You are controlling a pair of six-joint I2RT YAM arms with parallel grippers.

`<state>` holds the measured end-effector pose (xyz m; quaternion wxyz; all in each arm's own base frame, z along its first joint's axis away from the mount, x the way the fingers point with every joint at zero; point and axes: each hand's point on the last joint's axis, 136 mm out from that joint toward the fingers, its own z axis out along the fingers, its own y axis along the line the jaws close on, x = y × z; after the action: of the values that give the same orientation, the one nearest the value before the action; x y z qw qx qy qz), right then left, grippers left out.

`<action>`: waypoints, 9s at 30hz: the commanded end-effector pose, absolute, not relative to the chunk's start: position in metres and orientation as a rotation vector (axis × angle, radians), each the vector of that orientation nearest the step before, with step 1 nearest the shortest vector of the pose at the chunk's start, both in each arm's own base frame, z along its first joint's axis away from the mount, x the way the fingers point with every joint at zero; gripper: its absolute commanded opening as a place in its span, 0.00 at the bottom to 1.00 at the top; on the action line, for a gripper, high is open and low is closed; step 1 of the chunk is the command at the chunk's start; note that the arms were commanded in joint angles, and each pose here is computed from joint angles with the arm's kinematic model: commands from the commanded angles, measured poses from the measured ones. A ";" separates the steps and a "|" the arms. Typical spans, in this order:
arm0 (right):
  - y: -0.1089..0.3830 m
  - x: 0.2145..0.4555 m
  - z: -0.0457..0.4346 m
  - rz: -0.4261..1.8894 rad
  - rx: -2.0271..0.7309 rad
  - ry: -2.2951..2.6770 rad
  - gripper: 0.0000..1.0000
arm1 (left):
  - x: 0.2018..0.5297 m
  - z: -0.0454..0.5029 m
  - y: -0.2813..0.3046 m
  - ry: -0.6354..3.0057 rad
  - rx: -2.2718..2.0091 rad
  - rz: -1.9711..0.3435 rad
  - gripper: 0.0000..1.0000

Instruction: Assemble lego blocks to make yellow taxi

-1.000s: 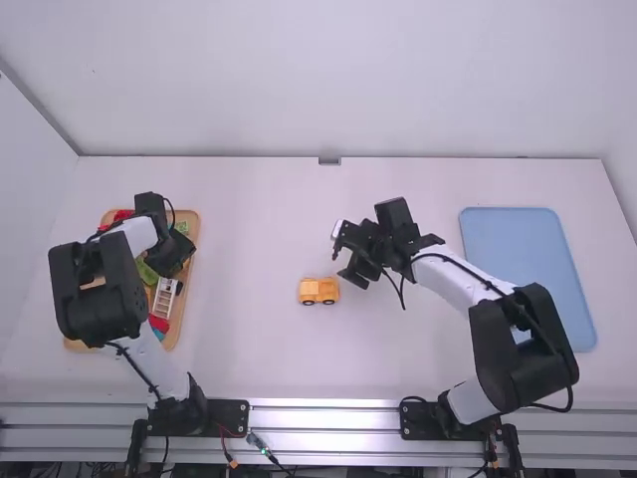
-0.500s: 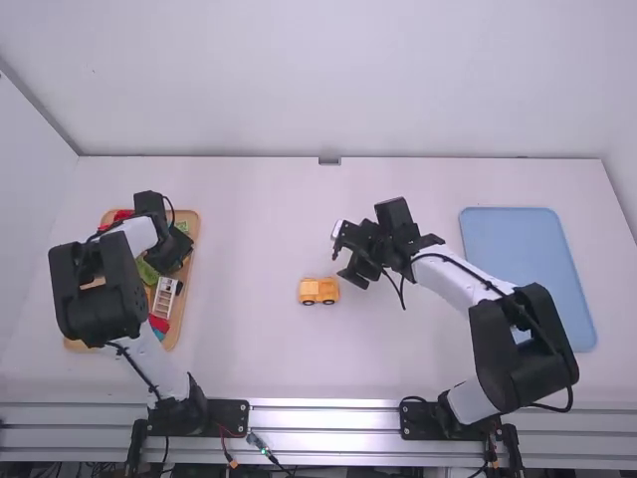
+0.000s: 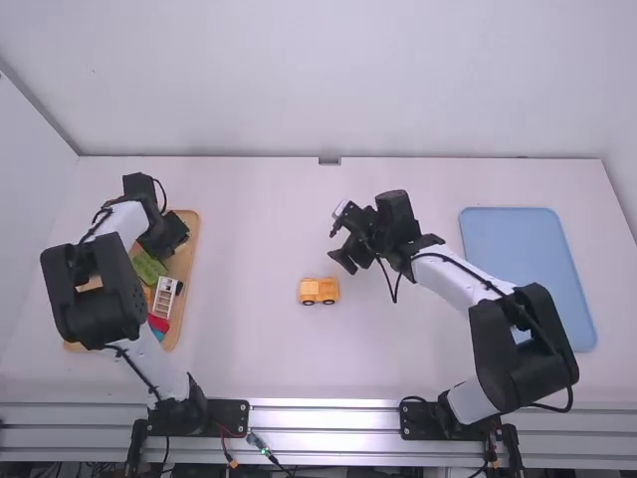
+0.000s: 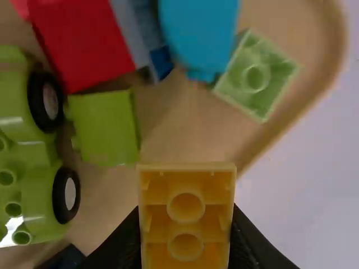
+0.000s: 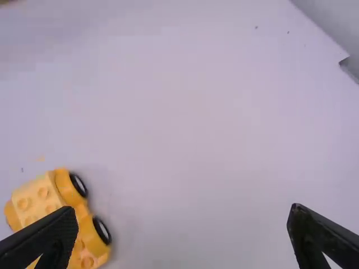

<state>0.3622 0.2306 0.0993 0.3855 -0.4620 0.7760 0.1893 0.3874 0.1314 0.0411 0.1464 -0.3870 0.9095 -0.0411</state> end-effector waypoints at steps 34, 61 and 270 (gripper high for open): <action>0.271 0.336 0.223 1.575 -1.097 1.409 0.97 | 0.322 0.212 -0.194 1.511 1.042 -1.320 0.06; 0.297 0.331 0.232 1.572 -1.143 1.368 0.56 | 0.328 0.220 -0.199 1.452 1.061 -1.371 0.04; 0.143 0.359 0.158 0.757 -1.427 1.801 0.99 | 0.380 0.164 -0.178 1.630 0.984 -0.859 0.99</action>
<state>0.3653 0.1227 0.1248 0.2621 -0.4229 0.8231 0.2738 0.3903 -0.1718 0.1602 0.4875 0.3487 0.7167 -0.3566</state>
